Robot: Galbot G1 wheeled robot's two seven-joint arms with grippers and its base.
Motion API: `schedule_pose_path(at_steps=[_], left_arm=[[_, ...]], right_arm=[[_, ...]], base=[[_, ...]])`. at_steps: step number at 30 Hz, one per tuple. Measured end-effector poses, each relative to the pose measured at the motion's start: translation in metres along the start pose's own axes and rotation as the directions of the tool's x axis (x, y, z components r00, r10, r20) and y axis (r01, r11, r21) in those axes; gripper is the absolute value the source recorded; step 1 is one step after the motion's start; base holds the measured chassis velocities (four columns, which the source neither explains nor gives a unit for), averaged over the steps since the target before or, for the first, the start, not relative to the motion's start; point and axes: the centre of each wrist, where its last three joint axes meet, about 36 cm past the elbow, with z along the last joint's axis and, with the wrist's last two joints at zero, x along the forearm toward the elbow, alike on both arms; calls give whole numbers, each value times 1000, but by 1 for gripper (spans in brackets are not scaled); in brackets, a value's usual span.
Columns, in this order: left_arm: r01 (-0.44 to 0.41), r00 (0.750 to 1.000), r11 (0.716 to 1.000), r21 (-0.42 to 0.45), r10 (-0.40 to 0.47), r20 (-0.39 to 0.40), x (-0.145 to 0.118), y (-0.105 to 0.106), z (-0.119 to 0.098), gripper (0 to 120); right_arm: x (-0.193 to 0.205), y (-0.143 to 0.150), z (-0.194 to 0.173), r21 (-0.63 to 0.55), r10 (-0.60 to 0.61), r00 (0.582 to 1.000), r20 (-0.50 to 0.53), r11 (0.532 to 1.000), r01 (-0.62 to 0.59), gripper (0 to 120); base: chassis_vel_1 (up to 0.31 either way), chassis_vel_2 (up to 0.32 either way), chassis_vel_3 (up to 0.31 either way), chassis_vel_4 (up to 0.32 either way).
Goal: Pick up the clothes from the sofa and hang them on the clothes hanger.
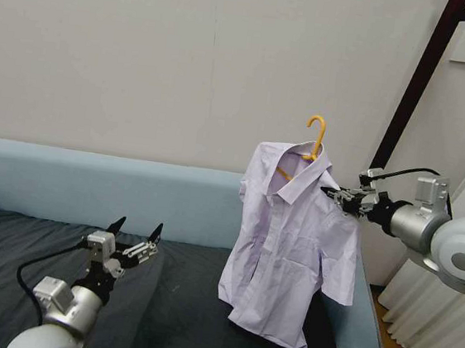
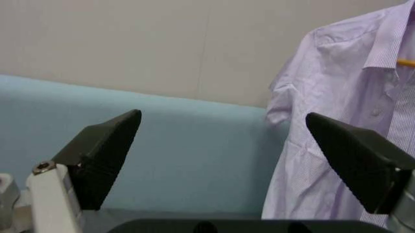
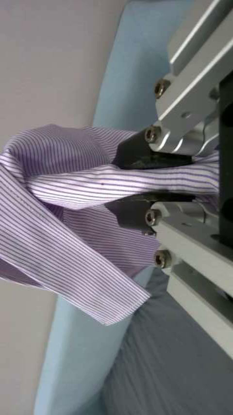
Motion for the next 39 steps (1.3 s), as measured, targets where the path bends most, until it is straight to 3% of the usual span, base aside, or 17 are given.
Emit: schedule_pose_path(at_steps=[10,18,23,39], left_arm=[[122,992,991,-50,-123,-21,45,-31,30,100],[154,988,987,-52,-156,-20,61,-62,47,100],[147,989,987,-64,-149,-16,63,-67,51,100],[127,992,990,-68,-128,-11,59,-69,49,100]], right_arm=[[-20,-37,-24,-68,94,990,102,994,-87,8],[20,-60,-115,-75,203,969,143,978,-194,8],[50,-69,-149,-74,283,944,168,959,-274,8],[135,-86,-172,-9,484,861,155,872,-489,8]], base=[[0,0,0,0],[0,0,0,0],[0,0,0,0],[0,0,0,0]])
